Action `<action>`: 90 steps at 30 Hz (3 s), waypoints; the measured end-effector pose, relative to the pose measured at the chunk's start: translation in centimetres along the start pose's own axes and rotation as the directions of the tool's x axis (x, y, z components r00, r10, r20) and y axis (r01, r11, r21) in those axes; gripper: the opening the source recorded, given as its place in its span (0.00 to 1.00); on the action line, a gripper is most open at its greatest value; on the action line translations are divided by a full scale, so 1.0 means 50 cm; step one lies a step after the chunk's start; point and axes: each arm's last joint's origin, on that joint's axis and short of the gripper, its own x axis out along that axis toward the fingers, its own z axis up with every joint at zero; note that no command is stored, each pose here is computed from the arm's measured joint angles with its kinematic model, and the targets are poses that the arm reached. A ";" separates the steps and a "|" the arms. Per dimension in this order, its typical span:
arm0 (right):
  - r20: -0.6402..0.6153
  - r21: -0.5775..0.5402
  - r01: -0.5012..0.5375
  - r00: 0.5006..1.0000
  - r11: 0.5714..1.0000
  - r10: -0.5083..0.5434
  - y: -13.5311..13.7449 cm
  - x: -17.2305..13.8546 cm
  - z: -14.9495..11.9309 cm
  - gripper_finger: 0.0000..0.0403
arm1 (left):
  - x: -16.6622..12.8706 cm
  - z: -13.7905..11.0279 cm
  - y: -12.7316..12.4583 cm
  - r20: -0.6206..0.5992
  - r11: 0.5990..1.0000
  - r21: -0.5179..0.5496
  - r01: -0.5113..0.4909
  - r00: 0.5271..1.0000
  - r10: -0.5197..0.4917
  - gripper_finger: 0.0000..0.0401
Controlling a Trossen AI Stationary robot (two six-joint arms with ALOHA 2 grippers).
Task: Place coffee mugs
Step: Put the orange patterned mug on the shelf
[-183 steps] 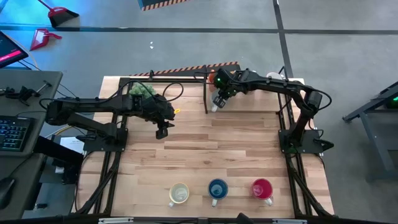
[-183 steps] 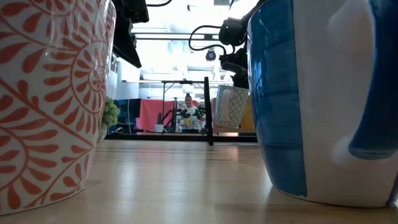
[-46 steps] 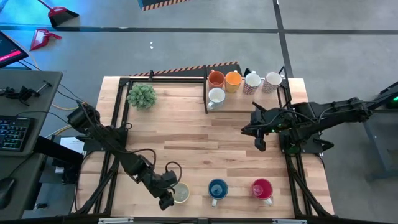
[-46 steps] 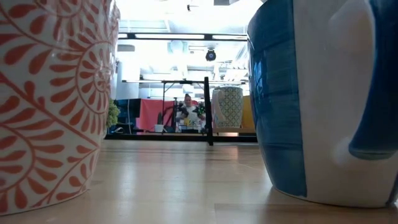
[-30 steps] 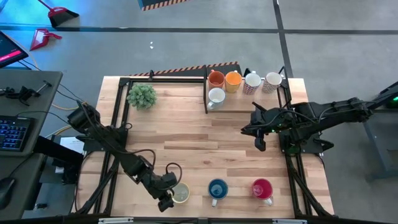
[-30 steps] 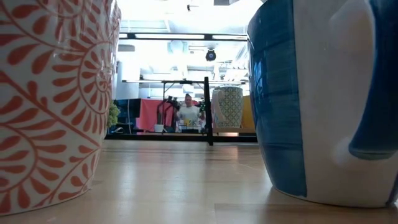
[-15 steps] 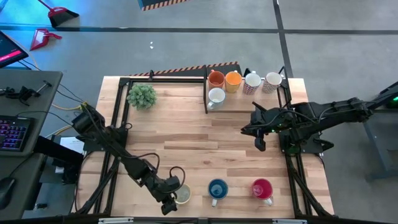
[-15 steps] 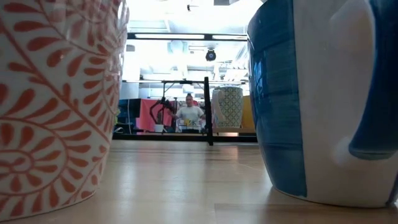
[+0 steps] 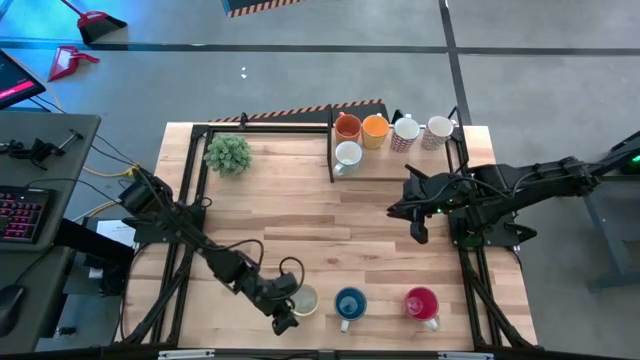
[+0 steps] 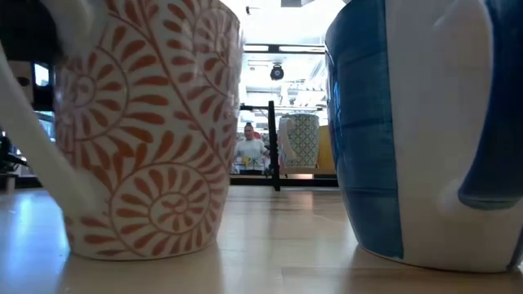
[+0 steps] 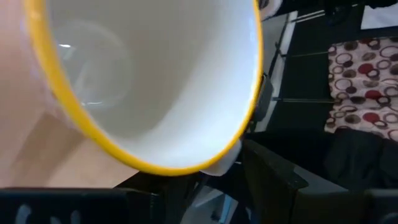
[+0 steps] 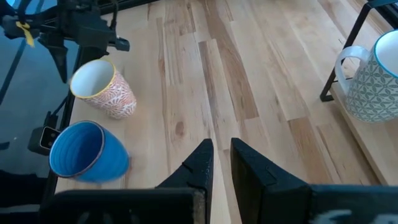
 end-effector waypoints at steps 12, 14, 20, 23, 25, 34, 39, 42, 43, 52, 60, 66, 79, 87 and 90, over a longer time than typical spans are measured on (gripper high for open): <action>-0.004 0.000 -0.011 1.000 1.000 0.011 0.001 0.000 0.000 0.09 | 0.006 0.006 0.007 0.009 1.000 0.027 -0.013 1.000 0.013 0.30; -0.004 0.000 -0.011 1.000 1.000 0.011 0.001 0.000 0.000 0.09 | 0.010 0.007 0.010 0.015 0.999 0.026 -0.021 1.000 0.021 0.28; -0.004 0.000 -0.011 1.000 1.000 0.011 0.001 0.000 0.000 0.09 | 0.014 0.017 0.016 0.043 0.999 0.033 -0.037 0.998 0.036 0.22; -0.004 0.000 -0.011 1.000 1.000 0.011 0.001 0.000 0.000 0.09 | 0.013 0.025 0.018 0.068 0.998 0.045 -0.046 0.997 0.043 0.21; -0.004 0.000 -0.011 1.000 1.000 0.011 0.001 0.000 0.000 0.09 | 0.013 0.030 0.020 0.079 0.997 0.055 -0.051 0.996 0.046 0.20; -0.004 0.000 -0.011 1.000 1.000 0.011 0.001 0.000 0.000 0.09 | 0.011 0.058 0.029 0.129 0.990 0.114 -0.078 0.990 0.064 0.14; -0.004 0.002 -0.011 1.000 1.000 0.011 0.001 0.000 0.000 0.09 | 0.009 0.081 0.037 0.153 0.987 0.129 -0.097 0.985 0.077 0.14; -0.009 0.003 -0.024 1.000 1.000 0.024 0.001 0.000 -0.001 0.09 | 0.007 0.097 0.043 0.168 0.983 0.145 -0.109 0.982 0.084 0.13; -0.012 0.004 -0.032 0.999 0.999 0.032 0.002 0.000 -0.001 0.09 | 0.006 0.103 0.046 0.172 0.981 0.154 -0.114 0.981 0.087 0.13; -0.020 0.001 -0.057 0.998 0.998 0.057 0.003 0.000 -0.001 0.09 | -0.011 0.178 0.070 0.239 0.963 0.212 -0.166 0.964 0.113 0.13; -0.022 0.001 -0.057 0.998 0.998 0.057 0.003 0.000 -0.002 0.09 | -0.041 0.238 0.063 0.265 0.937 0.298 -0.184 0.959 0.104 0.13; -0.024 0.001 -0.055 0.998 0.998 0.055 0.003 0.000 -0.002 0.09 | -0.048 0.256 0.071 0.246 0.935 0.315 -0.165 0.965 0.088 0.13; -0.027 -0.018 -0.055 0.998 0.998 0.054 0.003 -0.001 -0.002 0.09 | -0.123 0.362 0.037 0.350 0.884 0.426 -0.195 0.936 0.037 0.11; 0.067 -0.046 0.026 0.998 0.999 -0.022 -0.006 -0.035 -0.001 0.09 | -0.177 0.438 0.043 0.413 0.844 0.462 -0.273 0.908 0.068 0.10; 0.144 -0.029 0.072 0.987 0.997 -0.067 -0.015 -0.069 -0.003 0.09 | -0.195 0.462 0.050 0.440 0.837 0.463 -0.293 0.896 0.070 0.05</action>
